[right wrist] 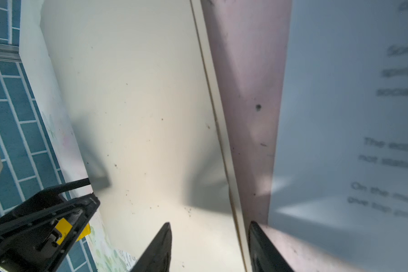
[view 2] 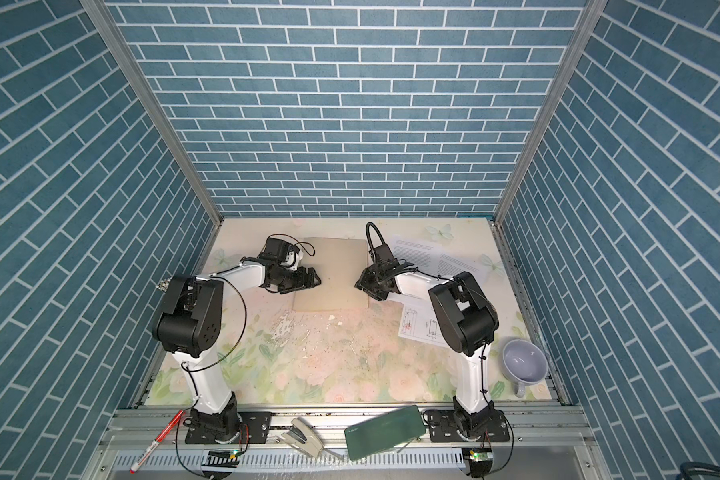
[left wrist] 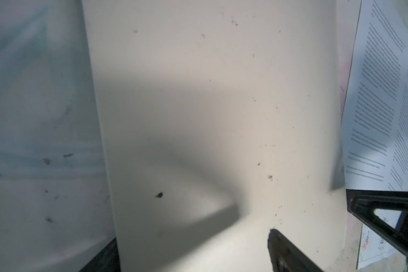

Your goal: Put the files into the folder

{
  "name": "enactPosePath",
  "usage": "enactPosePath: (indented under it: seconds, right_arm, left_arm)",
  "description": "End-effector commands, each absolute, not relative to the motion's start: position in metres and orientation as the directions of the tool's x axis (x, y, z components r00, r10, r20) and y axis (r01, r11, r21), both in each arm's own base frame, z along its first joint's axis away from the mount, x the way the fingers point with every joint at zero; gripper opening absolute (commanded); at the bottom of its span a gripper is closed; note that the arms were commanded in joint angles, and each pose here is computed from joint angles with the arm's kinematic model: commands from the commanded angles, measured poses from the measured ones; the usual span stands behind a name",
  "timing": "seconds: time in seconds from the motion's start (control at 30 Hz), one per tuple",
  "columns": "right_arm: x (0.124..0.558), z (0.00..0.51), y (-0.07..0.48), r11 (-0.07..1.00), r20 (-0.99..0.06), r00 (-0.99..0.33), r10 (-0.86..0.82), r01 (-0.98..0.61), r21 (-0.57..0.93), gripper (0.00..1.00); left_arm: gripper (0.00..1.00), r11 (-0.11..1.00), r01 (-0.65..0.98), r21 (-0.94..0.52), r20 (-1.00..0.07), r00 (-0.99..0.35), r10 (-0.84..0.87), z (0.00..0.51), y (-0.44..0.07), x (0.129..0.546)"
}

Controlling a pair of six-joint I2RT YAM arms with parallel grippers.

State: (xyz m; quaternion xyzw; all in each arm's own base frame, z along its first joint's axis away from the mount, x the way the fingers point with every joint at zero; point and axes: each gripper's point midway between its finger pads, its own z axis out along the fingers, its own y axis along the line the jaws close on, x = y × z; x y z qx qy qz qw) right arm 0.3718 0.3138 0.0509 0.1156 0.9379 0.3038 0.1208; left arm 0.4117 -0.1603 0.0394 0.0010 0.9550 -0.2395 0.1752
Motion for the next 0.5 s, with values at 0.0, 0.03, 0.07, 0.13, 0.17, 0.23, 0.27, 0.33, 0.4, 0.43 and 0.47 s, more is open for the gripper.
enactPosePath:
  seconds: [0.0,0.03,0.07,0.13,0.17,0.23,0.27,0.33,0.4,0.43,0.47]
  right_arm:
    - [0.369,0.059,0.3,0.83,-0.212,-0.934,0.289,0.134,0.541,0.56]
    - [0.372,0.06,0.298,0.838,-0.221,-0.931,0.289,0.135,0.529,0.56]
    - [0.374,0.063,0.296,0.845,-0.233,-0.929,0.287,0.132,0.518,0.58]
    - [0.378,0.066,0.292,0.86,-0.256,-0.924,0.285,0.128,0.494,0.6]
    - [0.379,0.068,0.291,0.863,-0.266,-0.921,0.286,0.127,0.488,0.61]
    - [0.381,0.069,0.288,0.869,-0.283,-0.914,0.29,0.127,0.478,0.63]
    - [0.383,0.071,0.288,0.866,-0.295,-0.91,0.293,0.122,0.484,0.63]
    - [0.388,0.074,0.292,0.856,-0.318,-0.9,0.299,0.106,0.506,0.63]
    - [0.393,0.078,0.3,0.838,-0.332,-0.894,0.299,0.08,0.541,0.63]
    - [0.396,0.081,0.304,0.828,-0.341,-0.891,0.3,0.066,0.557,0.63]
    - [0.397,0.083,0.308,0.822,-0.349,-0.888,0.299,0.054,0.567,0.63]
  left_arm:
    - [0.93,0.899,0.022,-0.437,-0.2,-0.977,-0.073,0.015,-0.156,0.377]
    - [0.94,0.9,0.021,-0.435,-0.201,-0.977,-0.075,0.016,-0.156,0.378]
    - [0.94,0.902,0.02,-0.432,-0.203,-0.976,-0.076,0.017,-0.156,0.379]
    - [0.96,0.906,0.021,-0.424,-0.214,-0.974,-0.077,0.021,-0.154,0.382]
    - [0.98,0.909,0.021,-0.417,-0.221,-0.972,-0.079,0.023,-0.153,0.383]
    - [1.0,0.914,0.026,-0.405,-0.244,-0.966,-0.081,0.027,-0.151,0.387]
    - [1.0,0.916,0.029,-0.4,-0.254,-0.964,-0.081,0.029,-0.15,0.388]
    - [1.0,0.916,0.033,-0.399,-0.271,-0.959,-0.084,0.032,-0.149,0.389]
    - [1.0,0.922,0.021,-0.386,-0.277,-0.956,-0.094,0.031,-0.146,0.39]
    - [1.0,0.93,0.007,-0.369,-0.274,-0.956,-0.102,0.031,-0.142,0.389]
    - [1.0,0.933,0.004,-0.359,-0.276,-0.956,-0.102,0.03,-0.14,0.389]
